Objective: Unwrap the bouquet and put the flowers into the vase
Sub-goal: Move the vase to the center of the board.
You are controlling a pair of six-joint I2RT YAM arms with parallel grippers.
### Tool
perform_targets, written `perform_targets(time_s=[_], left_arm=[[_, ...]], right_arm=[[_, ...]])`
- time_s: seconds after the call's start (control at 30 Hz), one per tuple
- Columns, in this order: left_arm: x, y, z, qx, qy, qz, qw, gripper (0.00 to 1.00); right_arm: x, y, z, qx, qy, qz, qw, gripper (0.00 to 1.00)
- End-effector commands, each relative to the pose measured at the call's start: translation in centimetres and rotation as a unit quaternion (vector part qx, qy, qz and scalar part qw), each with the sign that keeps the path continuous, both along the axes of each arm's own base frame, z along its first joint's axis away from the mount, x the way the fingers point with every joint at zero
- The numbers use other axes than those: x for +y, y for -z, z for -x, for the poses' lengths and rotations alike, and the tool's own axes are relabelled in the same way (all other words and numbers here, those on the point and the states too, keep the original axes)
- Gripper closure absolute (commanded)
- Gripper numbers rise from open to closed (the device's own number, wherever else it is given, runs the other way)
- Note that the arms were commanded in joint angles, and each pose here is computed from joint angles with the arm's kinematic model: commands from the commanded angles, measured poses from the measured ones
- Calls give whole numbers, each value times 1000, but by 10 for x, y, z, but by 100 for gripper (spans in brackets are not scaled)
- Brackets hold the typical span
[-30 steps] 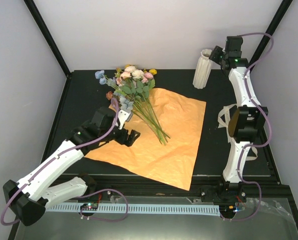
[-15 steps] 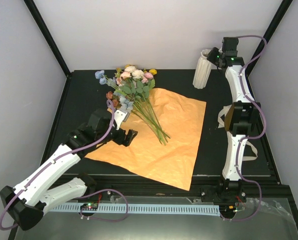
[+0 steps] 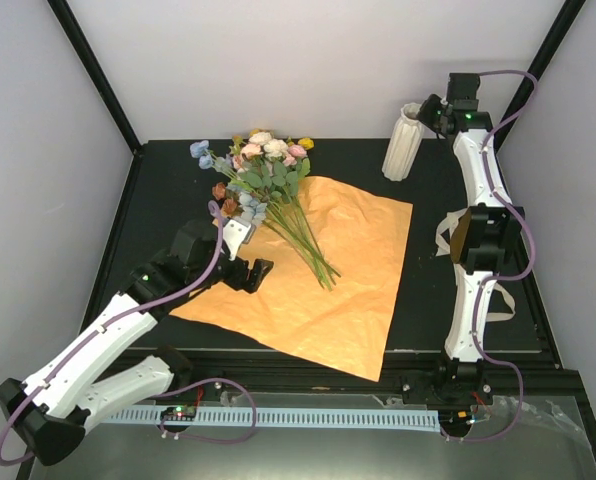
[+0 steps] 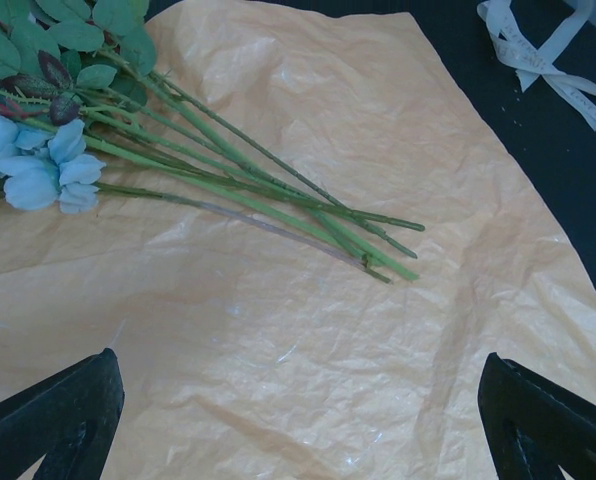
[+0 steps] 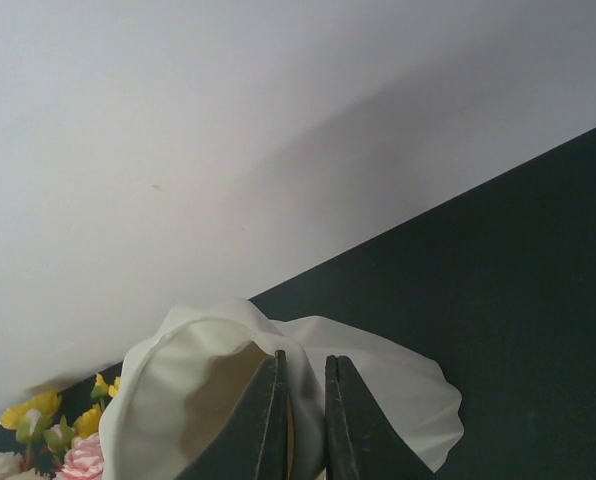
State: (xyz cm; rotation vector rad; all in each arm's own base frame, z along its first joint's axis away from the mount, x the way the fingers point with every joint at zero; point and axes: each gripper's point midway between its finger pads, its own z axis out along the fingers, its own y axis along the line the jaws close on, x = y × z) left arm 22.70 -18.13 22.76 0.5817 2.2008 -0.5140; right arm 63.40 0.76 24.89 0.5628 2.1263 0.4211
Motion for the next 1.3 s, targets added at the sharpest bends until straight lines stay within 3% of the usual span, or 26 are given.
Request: perform_targets(time_s=[0.0,0.3,0.67,1.27], left_arm=[[4,-8,-4,-22,-8,3,1000,1],[7,-10,-4,-27,-14,2,1000,1],[10,-10,-5,-33,-22,1,999,1],[14,-6,-9,-31,-35,-11,999,1]], right_arm=[[-3,6,16,34,-7,2,999,99],[-6,-48,42,-4,-10,29,1000,99],[-11,-37,98,-2,-2,8,1000,99],[-42,-24,169,-13,33,41,999,99]])
